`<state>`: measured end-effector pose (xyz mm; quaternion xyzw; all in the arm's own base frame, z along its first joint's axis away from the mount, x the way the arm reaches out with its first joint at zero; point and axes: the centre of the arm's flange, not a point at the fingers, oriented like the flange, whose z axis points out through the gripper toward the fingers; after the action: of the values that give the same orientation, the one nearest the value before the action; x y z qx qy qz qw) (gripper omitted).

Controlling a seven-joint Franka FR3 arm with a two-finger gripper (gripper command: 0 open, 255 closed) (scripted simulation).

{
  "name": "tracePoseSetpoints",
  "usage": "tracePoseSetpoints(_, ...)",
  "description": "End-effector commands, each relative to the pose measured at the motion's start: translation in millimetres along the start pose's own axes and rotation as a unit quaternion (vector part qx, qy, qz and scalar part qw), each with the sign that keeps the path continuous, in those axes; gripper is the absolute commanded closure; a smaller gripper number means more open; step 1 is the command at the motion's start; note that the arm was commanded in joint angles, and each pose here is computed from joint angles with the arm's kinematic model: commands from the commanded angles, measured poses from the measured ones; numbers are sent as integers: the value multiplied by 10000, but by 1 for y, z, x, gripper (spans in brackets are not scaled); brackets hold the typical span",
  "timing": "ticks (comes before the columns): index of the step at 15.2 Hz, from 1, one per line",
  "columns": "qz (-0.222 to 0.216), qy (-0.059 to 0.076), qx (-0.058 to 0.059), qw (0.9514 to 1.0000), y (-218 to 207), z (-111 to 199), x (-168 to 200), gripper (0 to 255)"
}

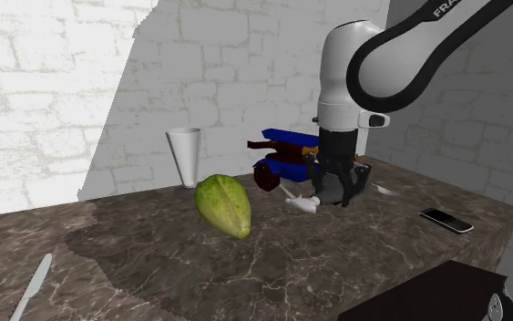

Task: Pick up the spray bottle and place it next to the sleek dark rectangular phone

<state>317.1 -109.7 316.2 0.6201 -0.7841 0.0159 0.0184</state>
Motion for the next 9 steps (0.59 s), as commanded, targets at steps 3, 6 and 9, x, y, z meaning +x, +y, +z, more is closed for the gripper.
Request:
tracePoseSetpoints(3,-6,2,3,10000,7,3,59,255)
tracePoseSetpoints(6,-6,2,3,10000,13,5,98,255)
tracePoseSetpoints(9,-6,2,3,10000,18,7,137,255)
